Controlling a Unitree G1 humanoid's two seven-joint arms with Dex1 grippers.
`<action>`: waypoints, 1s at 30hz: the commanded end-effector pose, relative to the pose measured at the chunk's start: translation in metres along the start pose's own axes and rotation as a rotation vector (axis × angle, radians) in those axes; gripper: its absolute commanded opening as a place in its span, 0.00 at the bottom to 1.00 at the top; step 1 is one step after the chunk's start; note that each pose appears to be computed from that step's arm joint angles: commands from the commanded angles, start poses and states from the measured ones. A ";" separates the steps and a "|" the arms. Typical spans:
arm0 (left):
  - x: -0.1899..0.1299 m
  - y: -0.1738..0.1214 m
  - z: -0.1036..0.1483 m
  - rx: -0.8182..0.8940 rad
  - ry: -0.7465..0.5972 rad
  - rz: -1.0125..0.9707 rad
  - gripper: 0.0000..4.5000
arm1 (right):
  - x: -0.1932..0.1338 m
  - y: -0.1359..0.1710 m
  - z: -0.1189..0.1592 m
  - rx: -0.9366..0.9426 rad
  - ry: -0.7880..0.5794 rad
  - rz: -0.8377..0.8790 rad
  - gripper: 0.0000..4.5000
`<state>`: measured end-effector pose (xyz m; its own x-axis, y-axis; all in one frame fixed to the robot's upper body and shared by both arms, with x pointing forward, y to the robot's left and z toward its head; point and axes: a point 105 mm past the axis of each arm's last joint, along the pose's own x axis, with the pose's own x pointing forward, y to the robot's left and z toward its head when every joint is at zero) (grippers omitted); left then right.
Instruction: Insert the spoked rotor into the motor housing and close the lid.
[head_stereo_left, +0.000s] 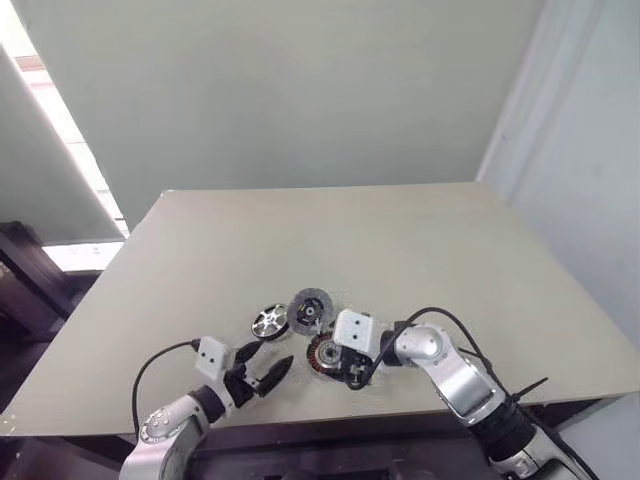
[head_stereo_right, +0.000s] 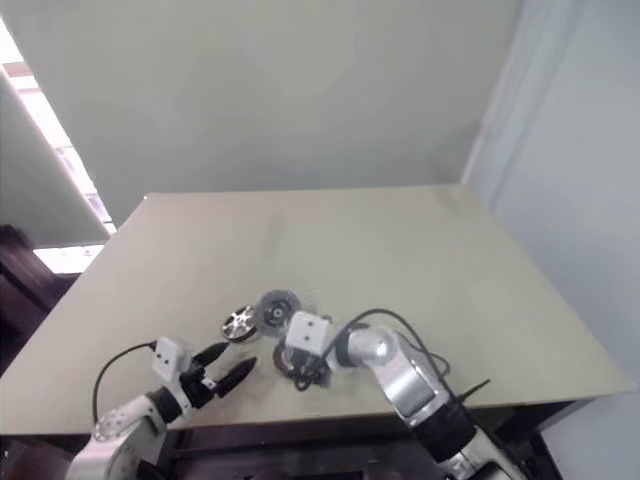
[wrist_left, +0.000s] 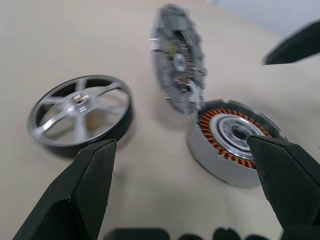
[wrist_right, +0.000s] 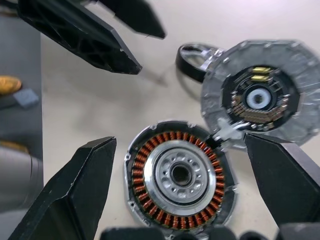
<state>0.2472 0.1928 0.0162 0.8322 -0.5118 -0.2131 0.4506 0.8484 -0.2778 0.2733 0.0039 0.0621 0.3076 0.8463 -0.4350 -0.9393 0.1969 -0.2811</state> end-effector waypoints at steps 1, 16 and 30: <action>-0.002 0.007 0.018 -0.079 -0.083 0.068 1.00 | -0.009 -0.008 0.013 -0.014 -0.059 -0.053 0.99; 0.002 0.015 0.006 -0.338 -0.099 0.202 0.80 | -0.012 -0.012 0.018 -0.018 -0.103 -0.099 0.29; 0.037 0.003 -0.004 -0.797 -0.126 0.273 0.80 | -0.013 -0.017 0.018 -0.043 -0.094 -0.130 0.00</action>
<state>0.2684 0.1731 -0.0061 0.9126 -0.2641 -0.3121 -0.0967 0.6023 -0.7924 0.2783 -0.0052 0.0666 0.3881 0.8423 -0.3741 -0.9095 0.2844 -0.3033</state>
